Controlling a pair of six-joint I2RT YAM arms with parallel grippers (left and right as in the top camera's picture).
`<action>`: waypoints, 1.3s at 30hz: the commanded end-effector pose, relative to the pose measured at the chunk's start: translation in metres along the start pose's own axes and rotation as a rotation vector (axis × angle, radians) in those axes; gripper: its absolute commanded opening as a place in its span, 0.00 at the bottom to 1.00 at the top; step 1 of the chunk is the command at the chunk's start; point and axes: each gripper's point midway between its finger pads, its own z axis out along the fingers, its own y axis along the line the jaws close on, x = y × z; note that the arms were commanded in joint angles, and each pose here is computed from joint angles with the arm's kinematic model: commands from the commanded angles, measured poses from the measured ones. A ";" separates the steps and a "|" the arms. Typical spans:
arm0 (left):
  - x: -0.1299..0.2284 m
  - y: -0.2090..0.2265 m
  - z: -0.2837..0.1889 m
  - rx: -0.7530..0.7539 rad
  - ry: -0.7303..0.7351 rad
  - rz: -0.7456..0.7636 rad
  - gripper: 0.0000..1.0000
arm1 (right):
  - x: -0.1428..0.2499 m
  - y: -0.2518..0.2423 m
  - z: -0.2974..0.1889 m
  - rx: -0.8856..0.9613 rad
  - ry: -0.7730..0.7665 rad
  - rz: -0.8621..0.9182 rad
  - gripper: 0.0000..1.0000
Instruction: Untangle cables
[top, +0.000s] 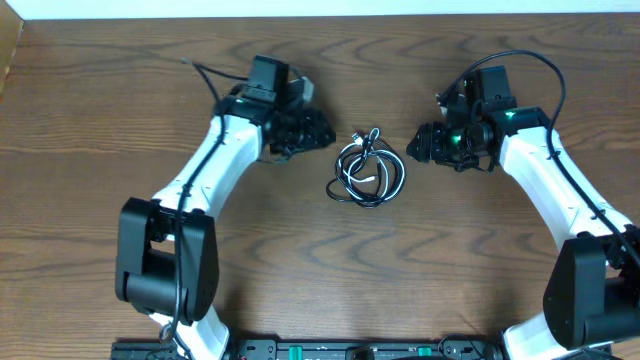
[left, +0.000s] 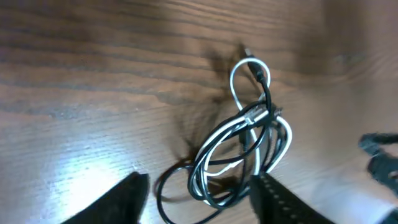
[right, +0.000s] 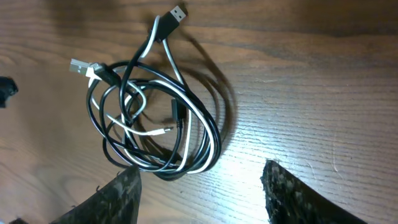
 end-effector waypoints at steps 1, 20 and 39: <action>0.012 0.003 0.019 -0.061 0.040 0.221 0.66 | 0.002 -0.002 -0.001 0.006 0.007 -0.055 0.60; 0.037 0.014 0.106 -0.049 0.142 0.387 0.23 | 0.007 -0.003 -0.001 0.014 0.025 -0.054 0.63; -0.003 -0.095 -0.007 0.221 -0.080 0.236 0.08 | 0.010 0.014 0.051 -0.006 0.064 -0.082 0.61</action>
